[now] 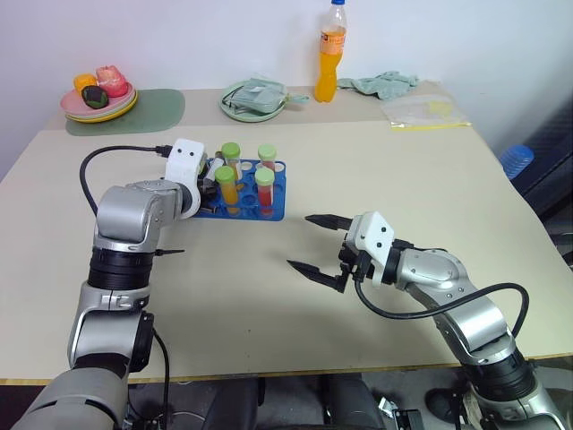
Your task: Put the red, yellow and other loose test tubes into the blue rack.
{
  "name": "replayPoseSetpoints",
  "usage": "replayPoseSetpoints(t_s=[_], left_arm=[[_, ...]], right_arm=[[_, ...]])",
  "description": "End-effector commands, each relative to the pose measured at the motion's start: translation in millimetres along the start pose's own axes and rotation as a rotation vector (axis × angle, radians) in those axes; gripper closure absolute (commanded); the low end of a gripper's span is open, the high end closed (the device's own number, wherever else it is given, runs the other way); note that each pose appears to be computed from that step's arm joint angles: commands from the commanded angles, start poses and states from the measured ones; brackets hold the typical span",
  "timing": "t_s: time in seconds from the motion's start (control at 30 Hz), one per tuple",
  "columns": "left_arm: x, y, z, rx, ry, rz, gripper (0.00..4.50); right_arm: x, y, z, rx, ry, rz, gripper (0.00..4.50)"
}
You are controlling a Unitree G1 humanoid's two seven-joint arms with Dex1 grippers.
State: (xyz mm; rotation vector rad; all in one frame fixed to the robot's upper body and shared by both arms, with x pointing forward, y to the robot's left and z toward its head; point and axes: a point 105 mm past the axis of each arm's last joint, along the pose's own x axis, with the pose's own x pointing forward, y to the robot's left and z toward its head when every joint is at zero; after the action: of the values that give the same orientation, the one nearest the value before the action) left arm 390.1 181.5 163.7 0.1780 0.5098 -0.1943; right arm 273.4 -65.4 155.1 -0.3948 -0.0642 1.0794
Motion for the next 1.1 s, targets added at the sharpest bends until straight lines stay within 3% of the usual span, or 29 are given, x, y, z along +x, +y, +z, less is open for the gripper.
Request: replayPoseSetpoints(t_s=[0.03,0.2,0.57,0.77,0.97,1.1], left_arm=[[-13,7,16,0.05,-0.085,0.039,3.59],[-25,13,10,0.062,-0.086,0.04,3.59],[-84,25,-16,0.062,-0.061,-0.043,3.59],[-116,41,-58,0.118,0.084,-0.086,3.59],[-111,49,-89,0.128,0.208,-0.105,3.59],[-109,49,-102,0.17,0.268,-0.131,1.69]], right_arm=[[0,-1,11,-0.028,-0.038,0.0,0.0],[-1,-1,11,-0.027,-0.037,0.0,0.0],[-3,1,10,-0.016,-0.035,0.011,0.0],[-1,2,10,-0.016,-0.041,0.043,0.0],[4,2,12,-0.027,-0.051,0.062,0.0],[4,2,12,-0.029,-0.05,0.059,0.0]])
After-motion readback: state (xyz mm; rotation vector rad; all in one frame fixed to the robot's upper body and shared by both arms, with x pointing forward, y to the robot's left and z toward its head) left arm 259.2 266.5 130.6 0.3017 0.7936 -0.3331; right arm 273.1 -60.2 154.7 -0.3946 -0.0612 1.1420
